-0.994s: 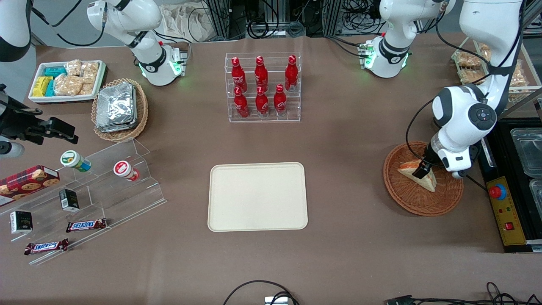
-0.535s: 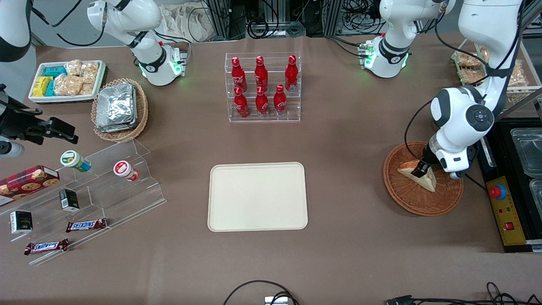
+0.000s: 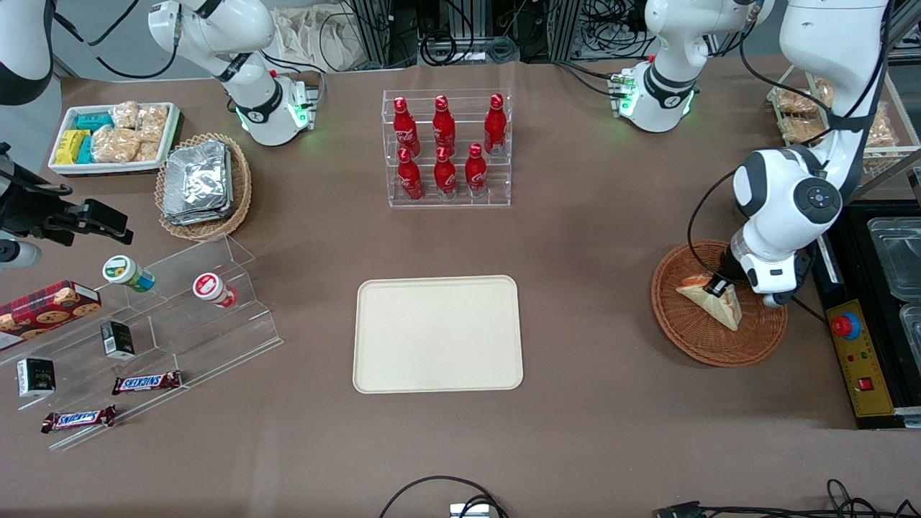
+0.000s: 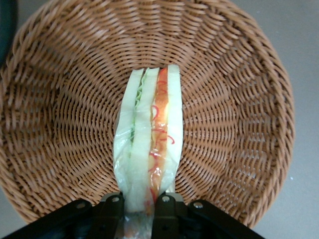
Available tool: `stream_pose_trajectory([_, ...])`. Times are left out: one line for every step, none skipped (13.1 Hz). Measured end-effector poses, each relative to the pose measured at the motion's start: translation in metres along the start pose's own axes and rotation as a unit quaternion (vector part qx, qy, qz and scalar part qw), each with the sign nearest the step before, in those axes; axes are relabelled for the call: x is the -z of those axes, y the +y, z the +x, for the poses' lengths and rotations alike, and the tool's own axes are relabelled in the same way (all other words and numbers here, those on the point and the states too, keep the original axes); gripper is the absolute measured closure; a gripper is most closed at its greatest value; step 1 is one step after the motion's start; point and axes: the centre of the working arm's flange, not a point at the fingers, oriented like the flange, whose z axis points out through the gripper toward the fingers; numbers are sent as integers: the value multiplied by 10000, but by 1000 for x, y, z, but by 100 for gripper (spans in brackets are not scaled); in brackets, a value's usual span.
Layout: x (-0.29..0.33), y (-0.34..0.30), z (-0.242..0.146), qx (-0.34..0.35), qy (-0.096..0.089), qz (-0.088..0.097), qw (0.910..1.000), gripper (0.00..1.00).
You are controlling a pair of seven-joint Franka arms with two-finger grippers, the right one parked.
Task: Place sandwich from basket to tray
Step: 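Lift the sandwich up out of the basket with the left gripper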
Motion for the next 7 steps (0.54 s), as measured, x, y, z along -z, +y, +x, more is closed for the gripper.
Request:
stream_pose_trajectory([9,2,2,-186,-13,20,9998,81])
stream_pose_trajectory([21,5,5,-385,-17,32,9993,81])
stream_pose_trajectory([33,8,8,-605,-23,45,9982,81])
stream_pose_trajectory([45,11,10,-859,-36,63,9963,81])
stream_pose_trajectory([57,14,13,-1112,-46,76,9938,81])
stream_pose_trajectory([69,19,16,-1365,-42,74,9906,81])
stream_pose_trajectory([79,25,17,-1579,-21,56,9874,81])
